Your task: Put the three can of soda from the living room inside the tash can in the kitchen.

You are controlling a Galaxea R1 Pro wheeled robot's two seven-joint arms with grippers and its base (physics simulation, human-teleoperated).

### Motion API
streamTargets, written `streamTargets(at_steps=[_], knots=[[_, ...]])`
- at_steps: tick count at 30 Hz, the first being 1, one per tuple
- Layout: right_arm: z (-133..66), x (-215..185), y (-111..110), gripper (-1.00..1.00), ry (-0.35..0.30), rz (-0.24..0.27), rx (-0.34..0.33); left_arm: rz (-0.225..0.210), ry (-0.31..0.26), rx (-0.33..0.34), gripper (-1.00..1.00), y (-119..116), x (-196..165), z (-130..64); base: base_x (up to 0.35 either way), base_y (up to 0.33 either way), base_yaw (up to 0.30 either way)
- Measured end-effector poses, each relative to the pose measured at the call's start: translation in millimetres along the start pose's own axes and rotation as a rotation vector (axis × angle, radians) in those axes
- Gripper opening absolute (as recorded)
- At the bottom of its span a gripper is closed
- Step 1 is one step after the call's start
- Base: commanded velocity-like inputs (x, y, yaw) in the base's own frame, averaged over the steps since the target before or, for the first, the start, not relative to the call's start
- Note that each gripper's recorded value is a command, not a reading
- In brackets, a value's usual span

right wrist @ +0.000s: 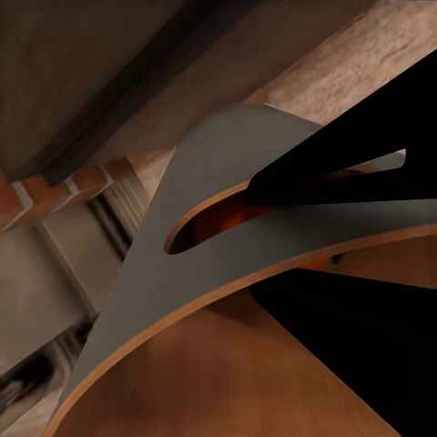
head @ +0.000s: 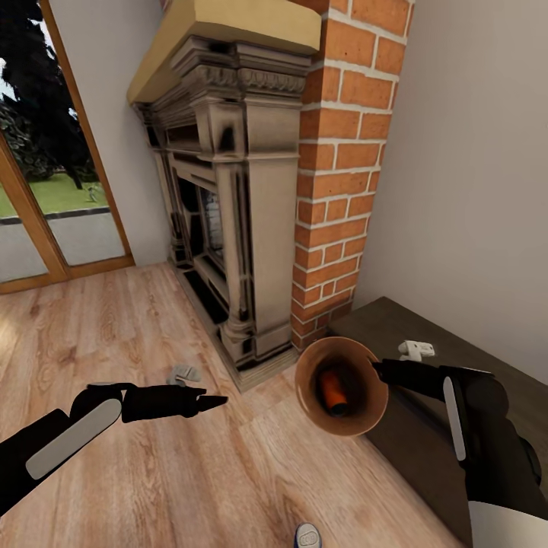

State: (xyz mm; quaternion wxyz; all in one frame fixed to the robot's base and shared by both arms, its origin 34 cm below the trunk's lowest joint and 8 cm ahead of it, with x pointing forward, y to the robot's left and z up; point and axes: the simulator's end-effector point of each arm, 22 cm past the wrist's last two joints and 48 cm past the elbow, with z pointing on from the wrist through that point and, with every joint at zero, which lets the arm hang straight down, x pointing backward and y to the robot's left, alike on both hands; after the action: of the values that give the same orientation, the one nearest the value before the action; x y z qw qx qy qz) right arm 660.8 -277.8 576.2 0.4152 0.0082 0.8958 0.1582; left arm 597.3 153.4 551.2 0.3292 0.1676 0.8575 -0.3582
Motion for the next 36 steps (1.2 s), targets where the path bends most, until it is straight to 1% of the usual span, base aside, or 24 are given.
streamTargets(at_steps=[5,9,12,17,24,28,34,36], knots=[[0.0,0,6,-1.0,-0.002,0.016,-0.027,0.002,0.0,0.002,1.0,-1,0,-0.1,0.077,0.1,-0.003],[0.1,0,3,-1.0,-0.001,0.007,-0.011,0.002,0.0,0.002,1.0,-1,0,-0.3,0.015,0.017,-0.105],[-0.4,-1,5,-1.0,-0.004,0.009,-0.021,0.003,-0.001,0.002,1.0,-2,-1,-0.6,0.003,0.003,-0.226],[-3.5,-6,19,-1.0,-0.022,0.031,-0.088,0.006,-0.003,0.002,1.0,-3,-2,-1.5,0.001,0.001,-0.25],[-5.1,-8,18,-1.0,-0.027,0.018,-0.076,0.009,-0.006,0.001,1.0,-4,-3,-3.0,0.0,0.0,-0.256],[-6.4,-9,21,-1.0,-0.029,0.024,-0.089,0.011,-0.008,0.0,1.0,-4,-4,-4.1,0.0,0.0,-0.256],[-9.0,-13,33,-1.0,-0.041,0.044,-0.137,0.015,-0.011,0.0,1.0,-5,-6,-5.5,0.0,0.0,-0.237],[-10.0,-15,35,-1.0,-0.046,0.046,-0.144,0.016,-0.012,0.0,1.0,-6,-6,-5.9,0.0,0.0,-0.097]])
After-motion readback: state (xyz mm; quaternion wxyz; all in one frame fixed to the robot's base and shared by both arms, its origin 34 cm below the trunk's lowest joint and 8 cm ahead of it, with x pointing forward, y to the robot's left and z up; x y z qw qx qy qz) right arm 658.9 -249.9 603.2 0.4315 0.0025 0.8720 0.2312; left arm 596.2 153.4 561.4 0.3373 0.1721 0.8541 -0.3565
